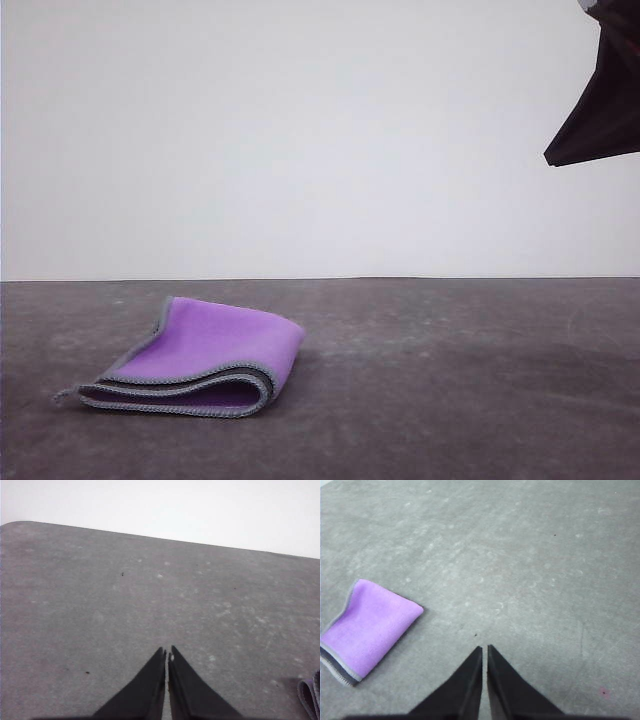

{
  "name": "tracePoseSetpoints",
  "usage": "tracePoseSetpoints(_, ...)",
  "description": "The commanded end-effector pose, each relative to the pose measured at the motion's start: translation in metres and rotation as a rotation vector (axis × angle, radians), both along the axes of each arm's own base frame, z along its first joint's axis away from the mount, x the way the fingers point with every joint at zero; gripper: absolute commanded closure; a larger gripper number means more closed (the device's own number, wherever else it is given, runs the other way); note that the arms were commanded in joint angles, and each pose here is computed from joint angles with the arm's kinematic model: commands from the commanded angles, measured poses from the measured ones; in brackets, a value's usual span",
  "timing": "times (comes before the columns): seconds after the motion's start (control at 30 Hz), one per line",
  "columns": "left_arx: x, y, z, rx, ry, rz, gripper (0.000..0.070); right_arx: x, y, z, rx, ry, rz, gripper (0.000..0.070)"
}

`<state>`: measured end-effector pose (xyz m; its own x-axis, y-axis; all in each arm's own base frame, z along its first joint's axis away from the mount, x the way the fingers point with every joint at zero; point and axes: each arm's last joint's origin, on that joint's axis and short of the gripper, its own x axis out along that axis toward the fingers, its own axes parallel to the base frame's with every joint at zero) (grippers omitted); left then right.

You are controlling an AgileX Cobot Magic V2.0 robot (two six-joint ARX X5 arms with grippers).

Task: Fold clothes

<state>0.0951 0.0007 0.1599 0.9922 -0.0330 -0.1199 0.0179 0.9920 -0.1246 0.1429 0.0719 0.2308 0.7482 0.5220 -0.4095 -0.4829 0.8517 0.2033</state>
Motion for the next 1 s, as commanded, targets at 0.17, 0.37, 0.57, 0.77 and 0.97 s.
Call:
tracePoseSetpoints(0.17,0.001,0.0,-0.006,0.009,0.008,-0.002,0.07,0.0,0.0,0.003,-0.025,-0.032,0.008,0.0686)
tracePoseSetpoints(0.37,0.001,0.0,-0.006,0.009,0.008,-0.002,0.07,-0.012,-0.023,-0.002,-0.135,-0.075,-0.113,0.0686)
tracePoseSetpoints(0.57,0.001,0.0,-0.006,0.009,0.008,-0.002,0.07,-0.035,-0.048,-0.026,-0.129,-0.175,-0.307,0.0686)
tracePoseSetpoints(0.77,0.001,0.0,-0.006,0.009,0.008,-0.002,0.07,-0.049,-0.058,-0.049,-0.089,-0.307,-0.39,0.0686)
tracePoseSetpoints(0.97,0.001,0.0,-0.006,0.009,0.008,-0.002,0.07,-0.047,-0.063,-0.071,-0.072,-0.382,-0.461,0.0686)
